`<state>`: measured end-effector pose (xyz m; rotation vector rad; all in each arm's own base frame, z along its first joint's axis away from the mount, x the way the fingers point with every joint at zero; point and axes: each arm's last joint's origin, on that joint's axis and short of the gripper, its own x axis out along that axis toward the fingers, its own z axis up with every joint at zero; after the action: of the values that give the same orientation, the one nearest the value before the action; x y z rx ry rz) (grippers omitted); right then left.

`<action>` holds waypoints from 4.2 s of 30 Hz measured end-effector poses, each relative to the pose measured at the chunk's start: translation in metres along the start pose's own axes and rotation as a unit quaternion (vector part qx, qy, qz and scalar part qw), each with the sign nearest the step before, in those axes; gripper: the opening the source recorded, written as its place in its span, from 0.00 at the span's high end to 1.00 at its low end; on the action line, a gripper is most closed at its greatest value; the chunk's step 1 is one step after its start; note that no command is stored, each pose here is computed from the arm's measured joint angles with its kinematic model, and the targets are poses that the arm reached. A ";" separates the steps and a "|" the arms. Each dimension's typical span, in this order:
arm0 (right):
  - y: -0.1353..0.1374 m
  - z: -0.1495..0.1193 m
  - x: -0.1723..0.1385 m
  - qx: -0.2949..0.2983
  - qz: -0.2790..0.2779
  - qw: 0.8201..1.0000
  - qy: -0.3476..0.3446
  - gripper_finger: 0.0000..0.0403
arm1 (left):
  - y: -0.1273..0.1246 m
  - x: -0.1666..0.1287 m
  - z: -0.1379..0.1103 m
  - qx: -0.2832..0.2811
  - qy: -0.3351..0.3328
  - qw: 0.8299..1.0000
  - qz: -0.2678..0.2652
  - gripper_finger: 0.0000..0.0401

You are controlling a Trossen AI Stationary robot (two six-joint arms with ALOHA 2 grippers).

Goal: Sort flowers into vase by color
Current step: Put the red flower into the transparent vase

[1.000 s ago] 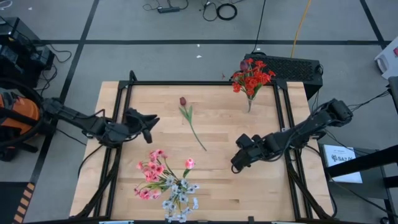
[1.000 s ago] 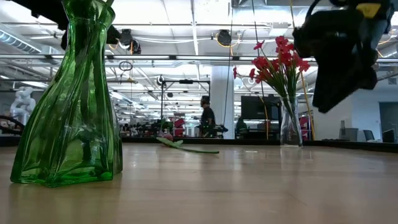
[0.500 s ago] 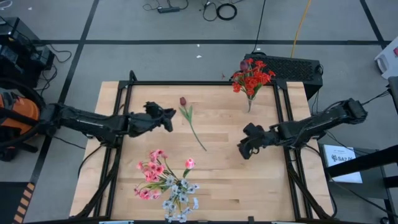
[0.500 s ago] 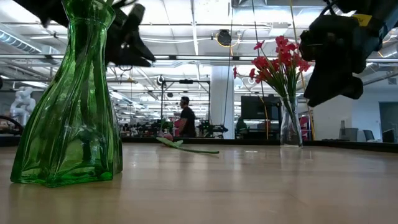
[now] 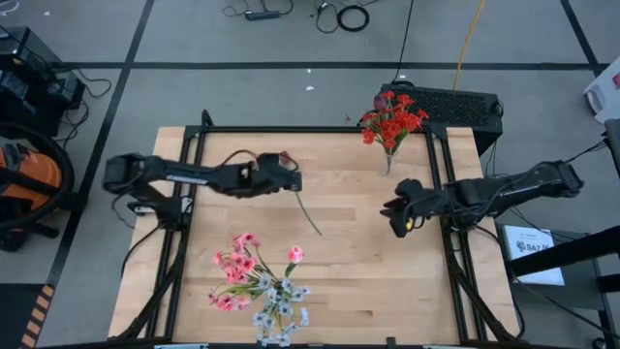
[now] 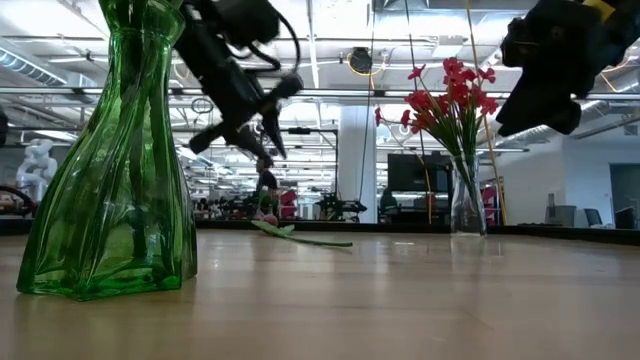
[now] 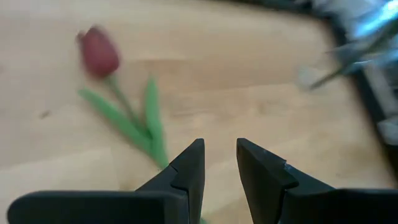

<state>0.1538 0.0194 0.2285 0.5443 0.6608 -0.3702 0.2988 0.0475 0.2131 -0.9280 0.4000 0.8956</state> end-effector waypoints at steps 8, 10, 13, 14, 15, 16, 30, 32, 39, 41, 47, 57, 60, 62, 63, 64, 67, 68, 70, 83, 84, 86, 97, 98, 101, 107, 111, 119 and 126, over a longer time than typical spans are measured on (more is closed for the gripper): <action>-0.006 -0.003 -0.008 -0.049 -0.007 0.999 0.010 0.68 | -0.012 0.049 0.014 -0.065 0.115 0.988 0.084 0.75; -0.007 -0.004 -0.008 -0.057 -0.010 0.998 0.016 0.68 | -0.009 0.058 0.014 -0.083 0.142 0.982 0.091 0.75; -0.008 -0.007 -0.008 -0.076 -0.001 0.996 0.038 0.68 | -0.003 0.068 0.011 -0.111 0.161 0.975 0.108 0.75; -0.007 -0.007 -0.008 -0.081 0.003 0.996 0.042 0.68 | -0.002 0.070 0.010 -0.115 0.164 0.973 0.115 0.75; -0.008 -0.008 -0.008 -0.087 0.003 0.995 0.046 0.68 | -0.001 0.072 0.009 -0.117 0.165 0.972 0.115 0.75; -0.008 -0.008 -0.009 -0.093 0.008 0.994 0.052 0.68 | 0.000 0.074 0.008 -0.116 0.168 0.972 0.118 0.75; -0.009 -0.011 -0.010 -0.159 0.018 0.985 0.069 0.68 | 0.015 0.104 -0.013 -0.140 0.177 0.958 0.176 0.75; -0.010 -0.011 -0.010 -0.160 0.017 0.985 0.071 0.68 | 0.017 0.107 -0.015 -0.138 0.178 0.958 0.180 0.76; -0.009 -0.012 -0.010 -0.154 0.034 0.984 0.083 0.68 | 0.019 0.108 -0.014 -0.110 0.169 0.962 0.183 0.96; -0.009 -0.012 -0.010 -0.153 0.033 0.984 0.083 0.68 | 0.019 0.109 -0.012 -0.097 0.169 0.965 0.177 0.98; -0.010 -0.010 -0.010 -0.159 0.002 0.985 0.060 0.68 | 0.010 0.107 -0.006 -0.014 0.171 0.979 0.110 0.99; -0.005 -0.002 -0.009 -0.108 -0.001 0.994 -0.002 0.68 | -0.052 0.053 0.030 0.131 0.045 0.980 -0.142 1.00; 0.001 0.006 -0.010 -0.093 0.030 0.994 -0.042 0.68 | -0.071 0.031 0.040 0.171 -0.012 0.960 -0.221 1.00; 0.007 0.012 -0.011 -0.086 0.053 0.992 -0.076 0.68 | -0.079 0.018 0.043 0.207 -0.043 0.943 -0.258 1.00; 0.009 0.015 -0.012 -0.087 0.063 0.990 -0.095 0.68 | -0.084 0.013 0.044 0.225 -0.064 0.932 -0.278 1.00; 0.012 0.018 -0.013 -0.092 0.072 0.987 -0.113 0.68 | -0.088 0.008 0.046 0.240 -0.082 0.922 -0.293 1.00; 0.018 0.029 -0.018 -0.106 0.086 0.974 -0.182 0.68 | -0.097 -0.006 0.049 0.272 -0.134 0.894 -0.331 1.00; 0.020 0.033 -0.019 -0.111 0.088 0.968 -0.205 0.68 | -0.100 -0.008 0.049 0.276 -0.146 0.887 -0.340 1.00; 0.023 0.040 -0.023 -0.122 0.086 0.956 -0.252 0.68 | -0.104 -0.012 0.049 0.275 -0.161 0.877 -0.359 1.00; 0.029 0.072 -0.035 -0.096 0.090 0.900 -0.416 0.62 | -0.112 -0.023 0.053 0.272 -0.175 0.834 -0.446 1.00; 0.030 0.074 -0.033 -0.095 0.092 0.899 -0.417 0.60 | -0.112 -0.023 0.053 0.273 -0.173 0.834 -0.448 1.00; 0.032 0.077 -0.026 -0.091 0.100 0.898 -0.419 0.57 | -0.112 -0.023 0.052 0.274 -0.171 0.832 -0.451 1.00; 0.035 0.091 0.001 -0.067 0.098 0.882 -0.455 0.43 | -0.112 -0.023 0.051 0.282 -0.159 0.823 -0.467 1.00; 0.034 0.092 0.002 -0.064 0.097 0.882 -0.457 0.43 | -0.112 -0.023 0.051 0.282 -0.158 0.823 -0.467 1.00; 0.033 0.095 0.005 -0.048 0.099 0.884 -0.455 0.43 | -0.112 -0.023 0.051 0.285 -0.153 0.821 -0.472 1.00; 0.037 0.105 0.009 -0.059 0.130 0.886 -0.441 0.43 | -0.112 -0.023 0.050 0.286 -0.150 0.821 -0.471 1.00; 0.041 0.111 0.013 -0.069 0.138 0.892 -0.426 0.43 | -0.112 -0.023 0.050 0.287 -0.149 0.821 -0.471 1.00; 0.042 0.113 0.015 -0.079 0.128 0.897 -0.417 0.53 | -0.112 -0.022 0.050 0.287 -0.148 0.822 -0.469 1.00; 0.042 0.111 0.018 -0.090 0.126 0.904 -0.398 0.93 | -0.111 -0.021 0.051 0.288 -0.144 0.825 -0.464 1.00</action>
<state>0.2397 -0.0144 0.3043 0.2538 -0.1701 -0.2515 0.3723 0.0471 0.3123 -0.3126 -0.0798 -0.0224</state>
